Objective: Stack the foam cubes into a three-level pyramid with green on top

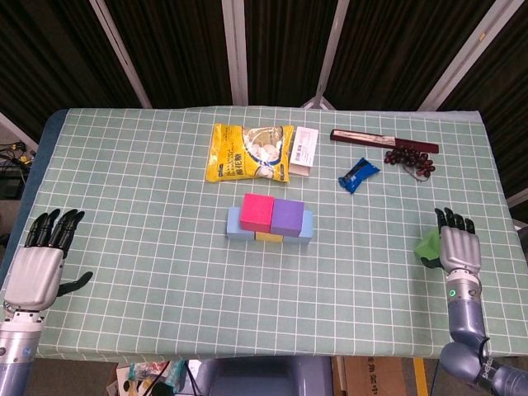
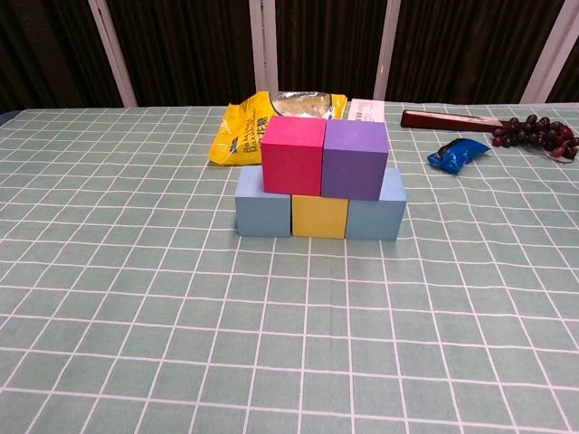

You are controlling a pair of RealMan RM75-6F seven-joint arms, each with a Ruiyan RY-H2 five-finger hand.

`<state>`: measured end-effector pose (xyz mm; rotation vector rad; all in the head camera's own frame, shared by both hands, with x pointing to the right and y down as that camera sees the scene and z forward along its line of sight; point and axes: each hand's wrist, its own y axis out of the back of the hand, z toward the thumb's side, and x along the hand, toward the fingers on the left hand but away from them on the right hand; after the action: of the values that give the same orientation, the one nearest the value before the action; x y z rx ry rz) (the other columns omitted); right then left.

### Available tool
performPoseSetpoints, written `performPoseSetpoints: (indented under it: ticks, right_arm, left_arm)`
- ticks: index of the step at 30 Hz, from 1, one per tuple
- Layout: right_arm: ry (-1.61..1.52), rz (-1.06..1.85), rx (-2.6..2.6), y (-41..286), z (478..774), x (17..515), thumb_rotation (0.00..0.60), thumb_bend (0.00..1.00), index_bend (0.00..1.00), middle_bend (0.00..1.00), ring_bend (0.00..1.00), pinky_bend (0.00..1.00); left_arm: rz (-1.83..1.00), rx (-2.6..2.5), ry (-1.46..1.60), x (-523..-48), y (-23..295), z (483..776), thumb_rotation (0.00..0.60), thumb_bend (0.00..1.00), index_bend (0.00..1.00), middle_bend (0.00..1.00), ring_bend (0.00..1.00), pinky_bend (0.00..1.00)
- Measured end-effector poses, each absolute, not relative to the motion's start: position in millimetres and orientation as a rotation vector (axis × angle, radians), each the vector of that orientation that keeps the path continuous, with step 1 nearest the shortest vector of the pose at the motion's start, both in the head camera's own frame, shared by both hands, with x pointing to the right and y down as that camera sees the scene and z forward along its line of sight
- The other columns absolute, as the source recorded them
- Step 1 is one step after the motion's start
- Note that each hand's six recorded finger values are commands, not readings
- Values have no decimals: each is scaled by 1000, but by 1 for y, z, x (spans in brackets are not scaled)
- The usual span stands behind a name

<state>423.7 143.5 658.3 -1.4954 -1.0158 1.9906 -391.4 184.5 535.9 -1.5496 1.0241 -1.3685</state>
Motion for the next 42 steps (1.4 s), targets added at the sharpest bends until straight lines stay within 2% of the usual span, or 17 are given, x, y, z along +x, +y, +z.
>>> performPoseSetpoints:
  ticks: [12,17,22,27,42]
  right_arm:
    - [-1019,2063,-1428,143,664,445,600,206,0,64,0,0]
    - [-1016,2090,-1411,143,667,451,600,206,0,203,29,0]
    - [-1005,2110,-1409,144,672,455,600,207,0,341,142,0]
    - [-988,2117,-1406,145,674,456,600,206,0,427,234,0]
    - [-982,1986,-1521,145,665,429,600,206,0,469,264,0]
  left_arm:
    - [-1367,-1556,1026,-390,185,536,600,128,0,62,20,0]
    - [-1371,-1558,1027,-391,185,536,600,128,0,63,20,0]
    - [-1375,-1562,1021,-391,185,537,600,128,0,63,20,0]
    - [-1372,-1562,1023,-391,185,537,600,128,0,62,20,0]
    - [-1359,-1566,1035,-391,184,535,600,128,0,63,20,0]
